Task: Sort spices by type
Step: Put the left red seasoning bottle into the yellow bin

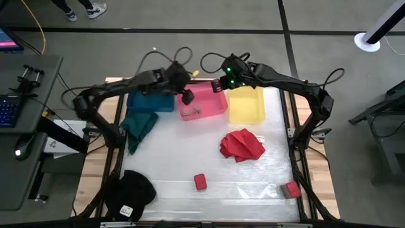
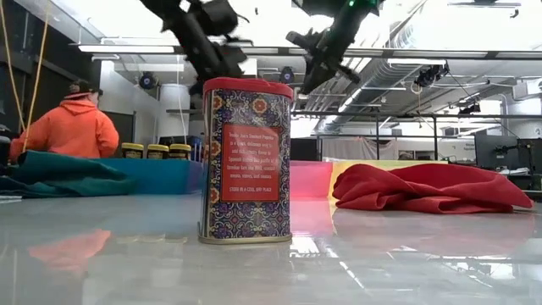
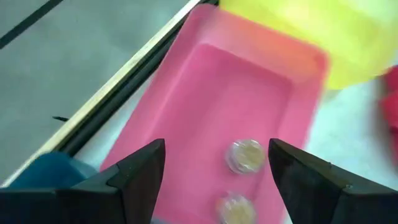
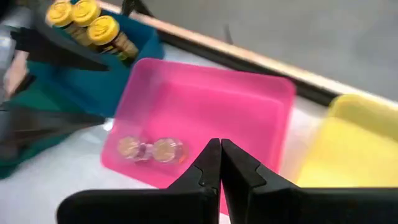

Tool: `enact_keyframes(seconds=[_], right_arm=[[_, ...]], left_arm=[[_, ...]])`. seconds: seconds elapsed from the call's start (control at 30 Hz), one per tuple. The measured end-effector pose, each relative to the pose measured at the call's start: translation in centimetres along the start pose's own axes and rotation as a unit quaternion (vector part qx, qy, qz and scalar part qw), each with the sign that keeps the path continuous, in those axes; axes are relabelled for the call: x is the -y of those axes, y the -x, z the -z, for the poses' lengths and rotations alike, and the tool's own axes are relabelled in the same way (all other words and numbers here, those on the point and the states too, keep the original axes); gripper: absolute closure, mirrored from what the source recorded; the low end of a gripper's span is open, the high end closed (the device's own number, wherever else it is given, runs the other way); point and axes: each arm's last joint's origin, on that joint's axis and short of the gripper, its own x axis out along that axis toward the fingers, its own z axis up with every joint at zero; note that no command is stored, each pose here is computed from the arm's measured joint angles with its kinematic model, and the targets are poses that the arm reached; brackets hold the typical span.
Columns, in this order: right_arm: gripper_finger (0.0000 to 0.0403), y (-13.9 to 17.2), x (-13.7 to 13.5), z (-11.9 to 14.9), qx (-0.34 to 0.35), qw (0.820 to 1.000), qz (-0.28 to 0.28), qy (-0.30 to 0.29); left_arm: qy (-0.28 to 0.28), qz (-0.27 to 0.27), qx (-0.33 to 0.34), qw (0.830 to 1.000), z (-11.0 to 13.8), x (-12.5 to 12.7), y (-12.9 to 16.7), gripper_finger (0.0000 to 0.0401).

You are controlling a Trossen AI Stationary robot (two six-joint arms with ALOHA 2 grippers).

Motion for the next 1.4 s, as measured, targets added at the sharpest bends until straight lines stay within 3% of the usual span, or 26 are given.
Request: enact_keyframes(seconds=[0.17,0.33,0.47,0.6,0.77,0.93,1.4], right_arm=[[0.0402,-4.2,0.2,-0.4,-0.047,0.997,-0.063,-0.005],[0.0402,-10.0,-1.0,1.1,-0.092,0.989,-0.117,0.009],[0.0402,-13.5,-1.6,2.9,-0.116,0.987,-0.109,0.018],[0.0402,-15.5,-1.5,4.1,-0.128,0.988,-0.083,0.019],[0.0402,-16.5,-1.3,4.4,-0.116,0.992,-0.058,0.010],[0.0403,-17.9,-1.2,5.0,-0.121,0.991,-0.054,-0.002],[0.0403,-18.6,-2.4,6.5,-0.142,0.987,-0.071,-0.009]], left_arm=[[0.032,0.046,0.055,0.997,4.1,1.4,3.3,0.0165],[0.103,0.089,0.071,0.988,11.6,3.5,3.8,0.0258],[0.162,0.101,0.054,0.980,17.2,4.7,3.5,0.0373],[0.222,0.091,0.032,0.970,20.7,5.5,2.9,0.0389],[0.240,0.060,0.029,0.969,22.3,5.8,2.3,0.0399],[0.229,0.019,0.043,0.972,22.1,5.7,1.2,0.0401],[0.243,0.022,0.071,0.967,20.8,5.9,-3.5,0.0401]])
